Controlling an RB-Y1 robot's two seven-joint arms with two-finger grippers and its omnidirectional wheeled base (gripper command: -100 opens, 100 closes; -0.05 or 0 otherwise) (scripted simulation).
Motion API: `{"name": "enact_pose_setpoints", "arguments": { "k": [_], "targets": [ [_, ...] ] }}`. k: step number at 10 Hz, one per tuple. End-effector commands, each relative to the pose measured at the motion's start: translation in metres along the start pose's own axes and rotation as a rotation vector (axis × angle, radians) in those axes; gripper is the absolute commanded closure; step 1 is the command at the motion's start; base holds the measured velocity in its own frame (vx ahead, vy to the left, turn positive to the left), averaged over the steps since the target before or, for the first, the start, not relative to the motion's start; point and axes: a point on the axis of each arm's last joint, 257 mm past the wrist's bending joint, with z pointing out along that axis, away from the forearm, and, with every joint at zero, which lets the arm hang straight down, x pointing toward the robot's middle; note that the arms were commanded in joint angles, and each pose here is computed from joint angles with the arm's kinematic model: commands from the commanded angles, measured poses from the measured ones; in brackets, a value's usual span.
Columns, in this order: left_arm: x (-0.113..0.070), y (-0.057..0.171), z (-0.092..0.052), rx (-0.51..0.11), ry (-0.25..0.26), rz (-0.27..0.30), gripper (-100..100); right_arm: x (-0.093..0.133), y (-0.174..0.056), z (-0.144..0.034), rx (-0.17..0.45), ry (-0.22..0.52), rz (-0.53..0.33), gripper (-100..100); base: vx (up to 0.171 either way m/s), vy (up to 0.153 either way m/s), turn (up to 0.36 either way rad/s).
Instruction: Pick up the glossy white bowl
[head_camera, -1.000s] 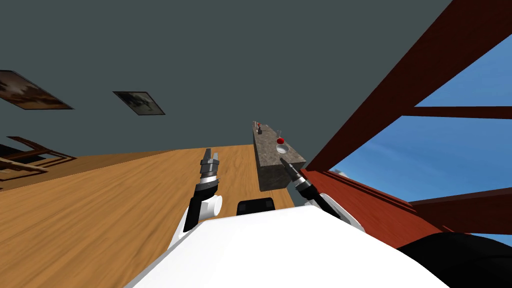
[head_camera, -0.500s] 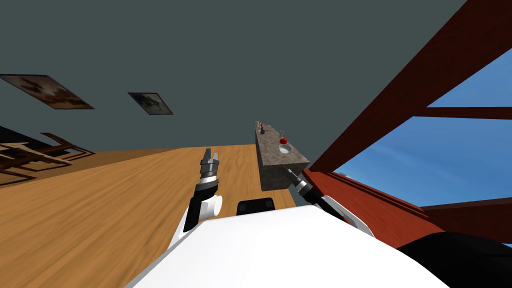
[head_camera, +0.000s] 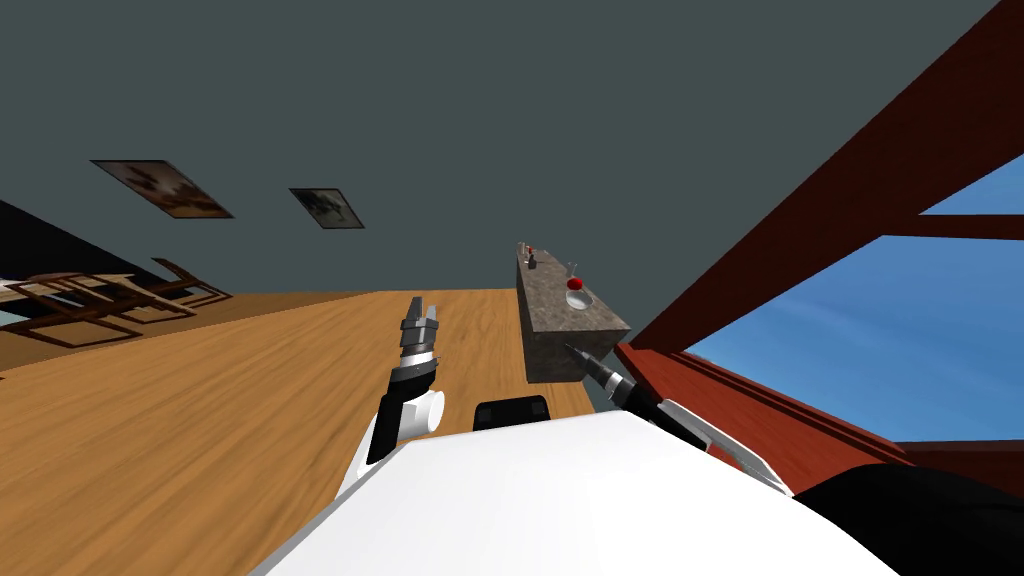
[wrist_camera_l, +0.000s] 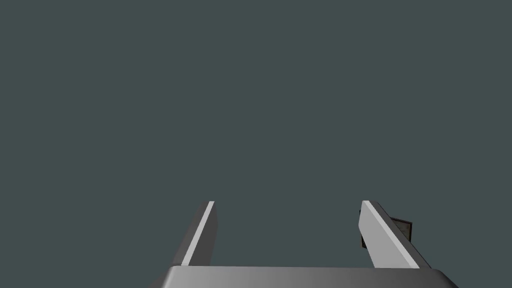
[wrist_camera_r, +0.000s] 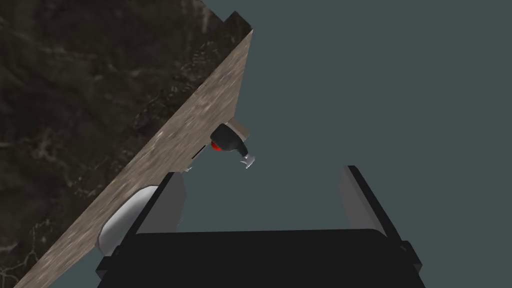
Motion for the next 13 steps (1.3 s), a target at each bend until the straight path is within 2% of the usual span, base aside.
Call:
{"name": "enact_pose_setpoints", "arguments": {
  "k": [1, 2, 3, 4, 5, 6, 7, 8, 10, 11, 12, 13],
  "targets": [
    [0.000, 0.000, 0.000, 0.000, 0.000, 0.000, 0, 0.008, -0.014, -0.004, 0.024, 0.048, -0.040, -100, 0.010, 0.025, 0.078],
    [0.000, 0.000, 0.000, 0.000, 0.000, 0.000, 0, 0.021, -0.034, -0.015, 0.066, 0.093, -0.059, -100, 0.009, 0.036, 0.226],
    [0.000, 0.000, 0.000, 0.000, 0.000, 0.000, 0, 0.019, -0.037, -0.018, 0.069, 0.115, -0.086, -100, 0.007, 0.020, 0.071],
    [0.000, 0.000, 0.000, 0.000, 0.000, 0.000, 0, 0.030, -0.058, -0.031, 0.110, 0.161, -0.106, -100, 0.011, 0.024, 0.135],
    [0.000, 0.000, 0.000, 0.000, 0.000, 0.000, 0, 0.028, -0.060, -0.034, 0.112, 0.178, -0.128, -100, 0.010, 0.018, 0.072],
    [0.000, 0.000, 0.000, 0.000, 0.000, 0.000, 0, 0.037, -0.081, -0.049, 0.154, 0.224, -0.149, -100, 0.014, 0.025, 0.183],
    [0.000, 0.000, 0.000, 0.000, 0.000, 0.000, 0, 0.034, -0.084, -0.052, 0.157, 0.245, -0.175, -100, 0.012, 0.015, 0.079],
    [0.000, 0.000, 0.000, 0.000, 0.000, 0.000, 0, 0.041, -0.104, -0.068, 0.197, 0.290, -0.196, -100, 0.014, 0.022, 0.179],
    [0.000, 0.000, 0.000, 0.000, 0.000, 0.000, 0, 0.036, -0.108, -0.072, 0.201, 0.317, -0.231, -100, 0.013, 0.010, 0.033],
    [0.000, 0.000, 0.000, 0.000, 0.000, 0.000, 0, 0.040, -0.128, -0.090, 0.241, 0.363, -0.258, -100, 0.011, 0.014, 0.169],
    [0.000, 0.000, 0.000, 0.000, 0.000, 0.000, 0, 0.035, -0.131, -0.092, 0.244, 0.383, -0.283, -100, 0.013, 0.010, 0.104],
    [0.000, 0.000, 0.000, 0.000, 0.000, 0.000, 0, 0.037, -0.145, -0.108, 0.272, 0.426, -0.310, -100, 0.019, 0.014, 0.161]
  ]
}}
